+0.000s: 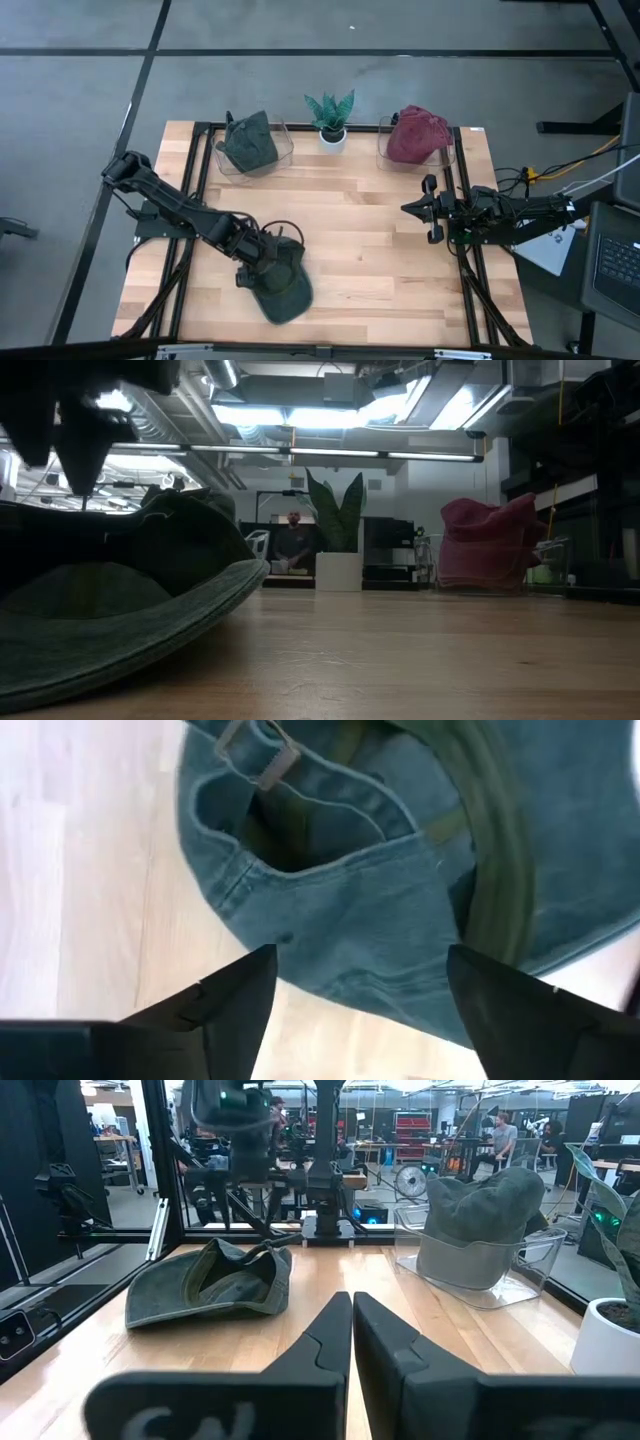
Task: Pick & Place hat
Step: Put the black cap into the left transparent bin
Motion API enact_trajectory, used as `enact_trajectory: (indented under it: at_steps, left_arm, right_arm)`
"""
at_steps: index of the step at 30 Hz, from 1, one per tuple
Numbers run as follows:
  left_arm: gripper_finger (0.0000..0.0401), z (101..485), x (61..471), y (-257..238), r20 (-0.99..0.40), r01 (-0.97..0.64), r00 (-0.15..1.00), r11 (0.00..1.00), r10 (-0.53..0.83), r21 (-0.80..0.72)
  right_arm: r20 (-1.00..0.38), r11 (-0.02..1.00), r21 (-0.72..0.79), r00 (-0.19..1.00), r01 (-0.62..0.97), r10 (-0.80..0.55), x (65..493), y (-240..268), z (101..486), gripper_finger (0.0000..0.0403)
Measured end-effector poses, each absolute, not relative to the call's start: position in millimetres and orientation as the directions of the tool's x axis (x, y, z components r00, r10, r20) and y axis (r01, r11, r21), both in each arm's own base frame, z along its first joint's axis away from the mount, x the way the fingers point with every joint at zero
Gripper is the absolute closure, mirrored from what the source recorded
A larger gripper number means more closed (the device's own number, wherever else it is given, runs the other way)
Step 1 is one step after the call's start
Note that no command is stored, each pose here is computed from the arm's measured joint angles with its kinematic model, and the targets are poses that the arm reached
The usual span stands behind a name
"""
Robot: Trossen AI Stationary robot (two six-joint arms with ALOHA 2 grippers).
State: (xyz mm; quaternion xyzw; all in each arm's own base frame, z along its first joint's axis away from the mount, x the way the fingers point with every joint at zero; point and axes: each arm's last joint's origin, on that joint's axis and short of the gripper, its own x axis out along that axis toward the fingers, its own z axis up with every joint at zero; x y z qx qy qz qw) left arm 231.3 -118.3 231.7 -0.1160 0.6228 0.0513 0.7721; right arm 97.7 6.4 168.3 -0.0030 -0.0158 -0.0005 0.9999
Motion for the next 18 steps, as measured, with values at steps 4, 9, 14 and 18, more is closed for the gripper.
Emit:
enact_trajectory:
  at_steps: [4, 9, 14, 18]
  left_arm:
    - [0.0108, 219.4, 230.3, -116.7, -0.971, -0.116, 0.232, 0.990, -0.054, -0.082]
    - [0.0114, 201.1, 233.4, -106.8, -0.974, -0.117, 0.224, 0.991, -0.037, -0.065]
    - [0.0116, 177.3, 242.7, -104.1, -0.970, -0.098, 0.234, 0.991, -0.070, -0.095]
    - [0.0116, 159.6, 253.7, -103.5, -0.969, -0.071, 0.235, 0.994, -0.069, -0.088]
  right_arm:
    - [0.032, 1.000, -0.006, 0.999, 0.001, -0.001, 97.6, 6.3, 168.3, 0.0386]
    - [0.031, 1.000, -0.006, 1.000, 0.001, -0.001, 97.7, 6.4, 168.3, 0.0386]
    - [0.032, 1.000, -0.006, 0.999, 0.001, 0.000, 97.6, 6.4, 168.3, 0.0386]
    - [0.031, 1.000, -0.006, 1.000, 0.001, -0.001, 97.7, 6.4, 168.3, 0.0386]
